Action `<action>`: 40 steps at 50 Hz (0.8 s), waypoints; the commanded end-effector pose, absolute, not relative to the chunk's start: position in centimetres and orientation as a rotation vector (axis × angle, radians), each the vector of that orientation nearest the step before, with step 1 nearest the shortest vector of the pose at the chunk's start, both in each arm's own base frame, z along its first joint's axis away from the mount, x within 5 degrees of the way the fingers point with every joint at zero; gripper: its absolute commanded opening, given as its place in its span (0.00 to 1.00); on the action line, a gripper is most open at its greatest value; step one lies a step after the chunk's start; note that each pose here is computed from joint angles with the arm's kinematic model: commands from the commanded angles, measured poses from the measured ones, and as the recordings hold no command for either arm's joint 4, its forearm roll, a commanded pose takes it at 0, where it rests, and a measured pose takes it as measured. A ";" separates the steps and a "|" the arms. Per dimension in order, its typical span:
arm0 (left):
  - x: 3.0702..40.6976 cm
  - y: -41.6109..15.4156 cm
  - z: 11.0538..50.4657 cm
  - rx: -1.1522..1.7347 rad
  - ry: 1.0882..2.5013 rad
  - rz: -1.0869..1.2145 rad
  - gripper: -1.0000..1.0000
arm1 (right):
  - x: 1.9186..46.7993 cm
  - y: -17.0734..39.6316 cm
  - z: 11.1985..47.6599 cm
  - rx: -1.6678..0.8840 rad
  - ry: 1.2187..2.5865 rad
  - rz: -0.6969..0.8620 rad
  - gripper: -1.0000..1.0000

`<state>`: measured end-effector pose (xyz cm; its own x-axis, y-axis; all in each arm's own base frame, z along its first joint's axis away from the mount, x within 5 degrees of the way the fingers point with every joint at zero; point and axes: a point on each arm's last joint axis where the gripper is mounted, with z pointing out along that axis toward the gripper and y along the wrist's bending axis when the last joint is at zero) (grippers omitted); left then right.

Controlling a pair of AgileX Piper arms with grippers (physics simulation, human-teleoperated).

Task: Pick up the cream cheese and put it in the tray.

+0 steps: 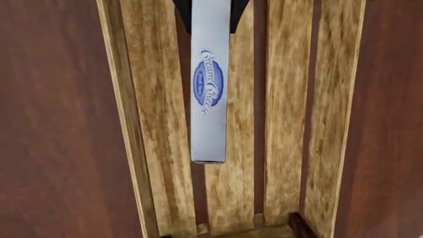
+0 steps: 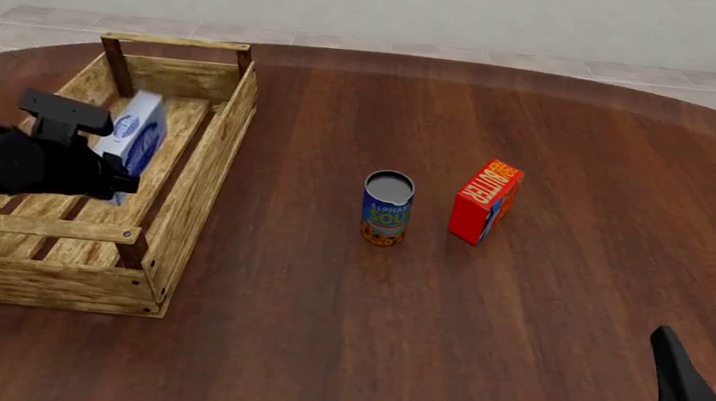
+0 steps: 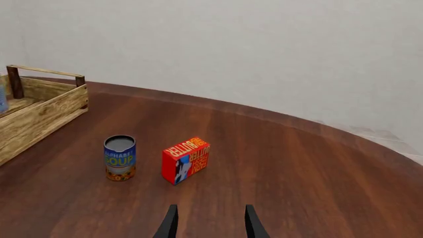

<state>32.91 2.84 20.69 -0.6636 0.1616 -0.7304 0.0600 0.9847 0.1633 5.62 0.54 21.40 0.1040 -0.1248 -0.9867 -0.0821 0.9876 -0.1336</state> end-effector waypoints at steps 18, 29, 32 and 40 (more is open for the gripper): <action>33.3 3.7 17.6 0.146 2.329 0.173 0.00 | 5.6 0.5 21.4 -0.173 1.471 -0.033 1.00; 33.2 3.3 17.6 0.159 2.329 0.166 0.00 | 5.6 0.6 21.4 -0.174 1.471 -0.030 1.00; 33.3 3.1 17.8 0.165 2.325 0.165 0.00 | 5.6 0.6 21.4 -0.174 1.471 -0.029 1.00; 33.1 3.0 18.7 0.174 2.310 0.170 0.00 | 5.6 0.6 21.4 -0.177 1.470 -0.029 1.00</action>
